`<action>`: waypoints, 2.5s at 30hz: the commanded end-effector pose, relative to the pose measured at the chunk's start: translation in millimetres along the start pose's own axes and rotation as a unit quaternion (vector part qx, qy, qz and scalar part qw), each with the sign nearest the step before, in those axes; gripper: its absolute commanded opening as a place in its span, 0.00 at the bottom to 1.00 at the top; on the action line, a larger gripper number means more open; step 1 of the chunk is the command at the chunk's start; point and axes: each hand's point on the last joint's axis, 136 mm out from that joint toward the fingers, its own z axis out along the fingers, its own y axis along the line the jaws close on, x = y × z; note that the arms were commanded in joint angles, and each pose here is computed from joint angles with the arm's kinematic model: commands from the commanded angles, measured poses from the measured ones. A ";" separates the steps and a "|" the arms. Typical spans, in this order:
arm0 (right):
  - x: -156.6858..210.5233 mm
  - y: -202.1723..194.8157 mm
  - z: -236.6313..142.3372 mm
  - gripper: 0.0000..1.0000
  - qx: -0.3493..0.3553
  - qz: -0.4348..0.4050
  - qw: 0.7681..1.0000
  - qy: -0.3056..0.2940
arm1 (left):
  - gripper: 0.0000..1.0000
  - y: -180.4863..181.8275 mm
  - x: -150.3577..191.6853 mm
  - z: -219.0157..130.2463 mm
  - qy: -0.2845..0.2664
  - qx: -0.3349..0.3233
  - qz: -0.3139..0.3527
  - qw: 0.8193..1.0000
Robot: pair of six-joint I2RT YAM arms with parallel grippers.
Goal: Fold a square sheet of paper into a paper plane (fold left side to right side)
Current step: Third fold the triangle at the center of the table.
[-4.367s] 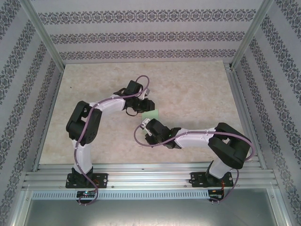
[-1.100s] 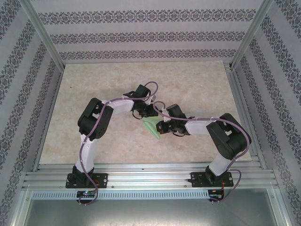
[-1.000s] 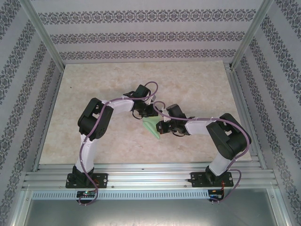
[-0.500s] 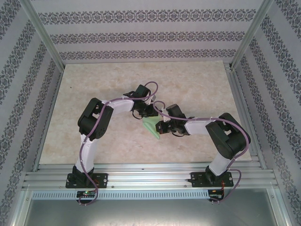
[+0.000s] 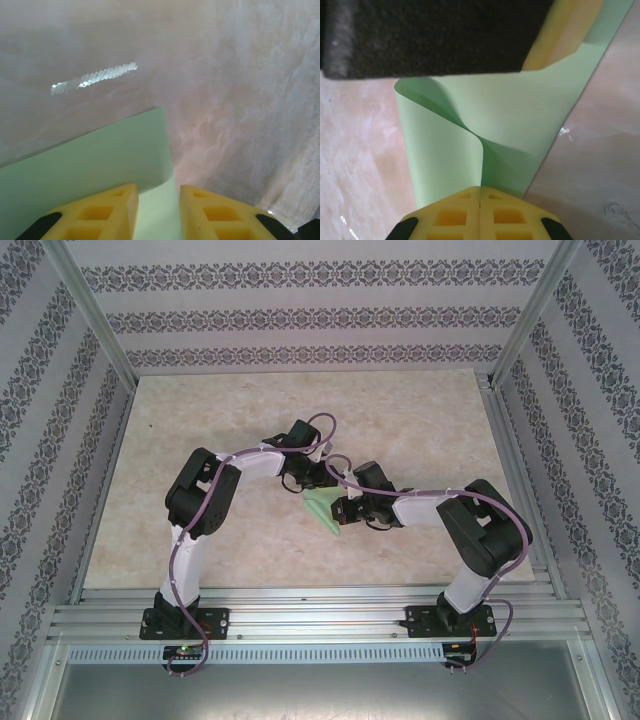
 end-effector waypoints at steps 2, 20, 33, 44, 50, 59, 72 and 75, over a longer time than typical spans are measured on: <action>33.8 -20.8 13.6 0.02 0.044 0.003 0.997 0.057 | 0.36 -13.2 -1.7 -22.1 -0.006 -0.003 0.017 1.000; 35.7 -21.2 15.1 0.02 0.045 0.003 0.997 0.062 | 0.25 -25.6 22.8 -92.9 -0.061 0.098 -0.035 0.993; 37.9 -21.0 13.3 0.02 0.049 0.001 0.997 0.064 | 0.24 -14.1 46.9 -44.5 -0.020 0.070 -0.064 0.995; 39.0 -23.2 15.5 0.02 0.055 -0.002 0.996 0.070 | 0.23 13.8 65.7 -29.4 0.007 0.021 -0.066 0.998; 38.7 -24.4 15.3 0.02 0.059 -0.004 0.996 0.071 | 0.23 25.2 77.0 -26.2 0.016 0.006 -0.072 0.997; 29.4 -16.2 11.7 0.06 0.047 -0.003 0.997 0.065 | 0.22 42.8 92.5 -21.8 0.026 -0.016 -0.081 0.996; -3.7 38.6 -39.5 0.23 -0.008 0.084 0.996 0.016 | 0.21 49.9 100.5 -19.2 0.026 -0.029 -0.081 0.996; 5.8 53.4 -30.6 0.21 -0.039 0.101 0.994 0.031 | 0.21 48.4 99.5 -18.5 0.025 -0.029 -0.078 0.996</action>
